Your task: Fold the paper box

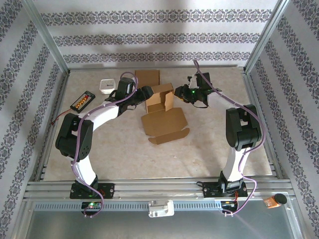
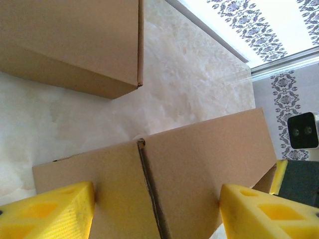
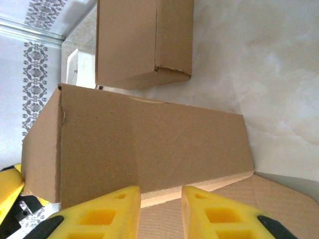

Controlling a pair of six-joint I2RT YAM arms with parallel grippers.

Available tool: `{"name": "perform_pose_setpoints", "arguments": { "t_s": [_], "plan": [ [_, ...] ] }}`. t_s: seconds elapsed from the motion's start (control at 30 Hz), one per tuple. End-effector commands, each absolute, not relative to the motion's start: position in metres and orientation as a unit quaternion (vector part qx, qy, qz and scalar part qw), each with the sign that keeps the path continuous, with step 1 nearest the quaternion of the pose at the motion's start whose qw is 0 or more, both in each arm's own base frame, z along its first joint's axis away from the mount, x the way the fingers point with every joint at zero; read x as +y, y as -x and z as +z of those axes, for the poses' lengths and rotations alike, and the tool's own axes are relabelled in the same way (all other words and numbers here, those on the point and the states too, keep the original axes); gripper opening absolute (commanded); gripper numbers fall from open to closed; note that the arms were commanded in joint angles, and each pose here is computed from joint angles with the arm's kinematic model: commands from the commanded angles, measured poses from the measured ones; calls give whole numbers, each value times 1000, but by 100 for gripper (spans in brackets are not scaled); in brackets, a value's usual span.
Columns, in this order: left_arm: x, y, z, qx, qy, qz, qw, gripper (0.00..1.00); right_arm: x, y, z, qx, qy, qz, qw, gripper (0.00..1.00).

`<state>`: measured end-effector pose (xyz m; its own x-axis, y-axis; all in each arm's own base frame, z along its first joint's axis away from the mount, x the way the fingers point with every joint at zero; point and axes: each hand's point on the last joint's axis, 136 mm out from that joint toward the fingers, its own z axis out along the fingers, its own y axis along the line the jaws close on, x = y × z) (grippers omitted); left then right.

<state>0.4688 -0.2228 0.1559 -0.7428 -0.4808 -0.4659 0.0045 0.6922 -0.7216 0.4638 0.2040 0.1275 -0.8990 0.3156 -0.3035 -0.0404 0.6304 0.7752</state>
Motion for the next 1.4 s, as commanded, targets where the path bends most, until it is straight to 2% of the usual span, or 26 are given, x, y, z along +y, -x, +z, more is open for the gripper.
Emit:
{"name": "perform_pose_setpoints", "arguments": {
  "t_s": [0.0, 0.1, 0.23, 0.4, 0.53, 0.8, 0.9, 1.13, 1.37],
  "plan": [
    [-227, -474, 166, 851, 126, -376, 344, 66, 217, -455, 110, 888, -38, 409, 207, 29],
    [-228, -473, 164, 854, 122, -374, 341, 66, 217, -459, 103, 895, -11, 380, 233, 30],
    [-228, -471, 160, 858, 118, -370, 337, 65, 211, -465, 108, 895, 43, 341, 283, 38],
    [-228, -471, 160, 860, 116, -366, 337, 65, 213, -461, 127, 867, 171, 319, 342, 45],
    [-228, -472, 161, 860, 116, -365, 338, 65, 225, -448, 131, 835, 263, 329, 355, 46],
    [-227, -471, 161, 861, 115, -362, 337, 66, 252, -429, 136, 784, 362, 344, 369, 47],
    [-226, -471, 161, 861, 116, -362, 339, 65, 253, -426, 135, 786, 356, 354, 361, 49],
    [-225, -470, 160, 862, 114, -358, 339, 66, 220, -428, 133, 823, 239, 358, 371, 49],
    [-227, -471, 162, 859, 117, -365, 339, 65, 219, -408, 122, 821, 243, 378, 353, 51]
  ]
}}
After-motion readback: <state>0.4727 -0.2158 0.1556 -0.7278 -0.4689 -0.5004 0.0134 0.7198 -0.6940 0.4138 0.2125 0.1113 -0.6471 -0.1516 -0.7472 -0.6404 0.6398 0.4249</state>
